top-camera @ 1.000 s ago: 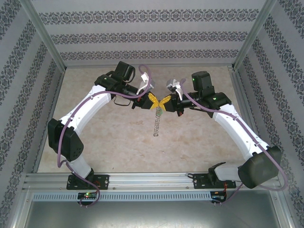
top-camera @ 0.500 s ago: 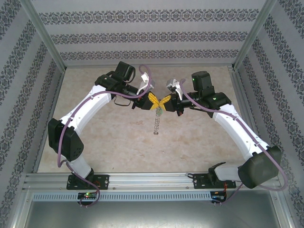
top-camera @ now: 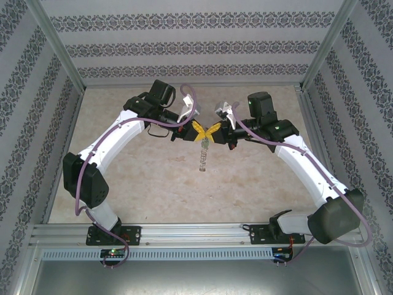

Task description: Put the keys on the keyring

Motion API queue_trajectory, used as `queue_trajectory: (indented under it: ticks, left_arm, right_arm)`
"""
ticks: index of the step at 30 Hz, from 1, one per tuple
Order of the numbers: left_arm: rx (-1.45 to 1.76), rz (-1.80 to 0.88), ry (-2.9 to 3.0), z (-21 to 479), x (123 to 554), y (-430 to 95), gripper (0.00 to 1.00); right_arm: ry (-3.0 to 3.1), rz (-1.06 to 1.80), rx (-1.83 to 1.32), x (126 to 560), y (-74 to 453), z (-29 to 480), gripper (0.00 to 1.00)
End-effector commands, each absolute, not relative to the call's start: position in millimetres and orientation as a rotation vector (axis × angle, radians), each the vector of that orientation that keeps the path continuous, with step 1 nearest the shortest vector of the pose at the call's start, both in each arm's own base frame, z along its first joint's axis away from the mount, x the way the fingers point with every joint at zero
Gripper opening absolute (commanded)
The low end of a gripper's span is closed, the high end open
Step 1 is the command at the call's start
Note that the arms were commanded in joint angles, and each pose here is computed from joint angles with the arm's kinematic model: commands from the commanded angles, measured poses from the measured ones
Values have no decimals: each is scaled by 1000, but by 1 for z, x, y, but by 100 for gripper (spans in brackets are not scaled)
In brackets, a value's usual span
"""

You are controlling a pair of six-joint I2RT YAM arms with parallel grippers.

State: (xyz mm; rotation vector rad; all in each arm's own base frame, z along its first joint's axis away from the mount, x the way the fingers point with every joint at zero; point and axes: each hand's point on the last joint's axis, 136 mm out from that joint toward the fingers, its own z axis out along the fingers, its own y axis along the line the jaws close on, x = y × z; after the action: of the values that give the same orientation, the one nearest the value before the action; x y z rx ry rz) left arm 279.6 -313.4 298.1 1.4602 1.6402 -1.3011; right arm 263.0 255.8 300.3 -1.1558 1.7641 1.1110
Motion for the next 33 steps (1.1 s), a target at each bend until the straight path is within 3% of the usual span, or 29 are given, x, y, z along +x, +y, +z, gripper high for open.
queue_trajectory:
  ticks: [1, 5, 7, 9, 19, 33]
  left_arm:
    - [1488, -1386, 1629, 294, 265, -322, 0]
    - [1488, -1389, 1614, 295, 265, -323, 0]
    - [1482, -1376, 1609, 295, 267, -323, 0]
    - [1479, -1363, 1605, 296, 268, -323, 0]
    - [1461, -1348, 1558, 310, 268, -323, 0]
    - [1446, -1402, 1471, 333, 263, -325, 0]
  right_arm:
    - [1683, 1087, -1155, 271, 259, 318, 0]
    - [1683, 1086, -1141, 272, 259, 320, 0]
    - [1687, 1073, -1116, 274, 255, 324, 25]
    - [1684, 1062, -1080, 274, 249, 328, 32]
    - [1703, 1027, -828, 263, 219, 309, 42]
    - [1683, 1152, -853, 238, 226, 275, 52]
